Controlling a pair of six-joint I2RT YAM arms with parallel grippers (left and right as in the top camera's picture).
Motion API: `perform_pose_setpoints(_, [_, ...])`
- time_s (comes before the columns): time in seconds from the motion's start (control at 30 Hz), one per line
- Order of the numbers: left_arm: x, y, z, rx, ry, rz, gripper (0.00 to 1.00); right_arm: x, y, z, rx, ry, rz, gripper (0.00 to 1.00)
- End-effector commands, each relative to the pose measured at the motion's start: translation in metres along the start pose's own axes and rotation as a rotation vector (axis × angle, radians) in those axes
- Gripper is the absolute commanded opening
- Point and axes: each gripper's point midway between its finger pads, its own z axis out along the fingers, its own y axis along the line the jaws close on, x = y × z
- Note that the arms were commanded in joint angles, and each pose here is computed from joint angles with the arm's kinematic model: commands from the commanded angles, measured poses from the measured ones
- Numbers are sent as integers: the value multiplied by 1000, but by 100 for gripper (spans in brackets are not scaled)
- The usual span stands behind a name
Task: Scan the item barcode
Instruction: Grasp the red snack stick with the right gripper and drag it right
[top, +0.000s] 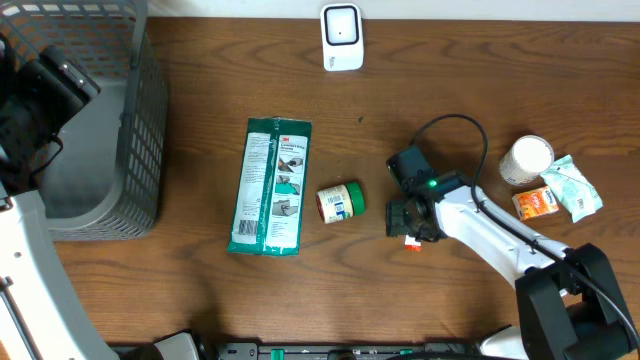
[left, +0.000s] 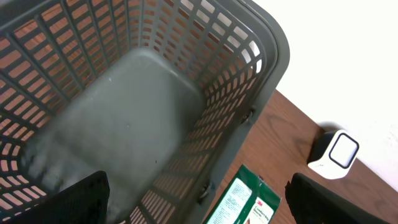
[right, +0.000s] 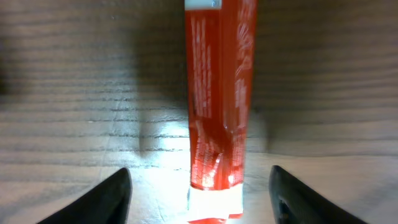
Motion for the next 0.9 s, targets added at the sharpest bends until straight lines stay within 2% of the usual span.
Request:
perform_pose_setpoints(0.0, [-1, 1, 0, -4, -4, -11, 88, 15, 0, 12, -32, 19, 22, 58])
perform_pose_setpoints(0.1, [-1, 1, 0, -4, -4, -11, 88, 18, -1, 17, -35, 15, 33, 54])
perform_pose_setpoints(0.13, [-1, 1, 0, -4, -4, -11, 88, 17, -1, 17, -36, 14, 35, 49])
perform_pose_setpoints(0.2, [-1, 1, 0, -4, -4, -11, 88, 15, 0, 16, -39, 10, 35, 25])
perform_pose_setpoints(0.23, [-1, 1, 0, -4, -4, -11, 88, 13, 2, 15, -49, 8, 30, 6])
perform_pose_setpoints(0.27, [-1, 1, 0, -4, -4, -11, 88, 10, 7, 12, -72, 7, 11, 1])
perform_pose_setpoints(0.4, [-1, 1, 0, -4, -4, -11, 88, -1, 38, -13, -239, 20, -60, 1])
perform_pose_setpoints(0.6, [-1, 1, 0, -4, -4, -11, 88, -19, 74, -64, -590, 25, -60, 1])
perform_pose_setpoints(0.87, [-1, 1, 0, -4, -4, -11, 88, -21, 67, -59, -816, 21, -4, 1])
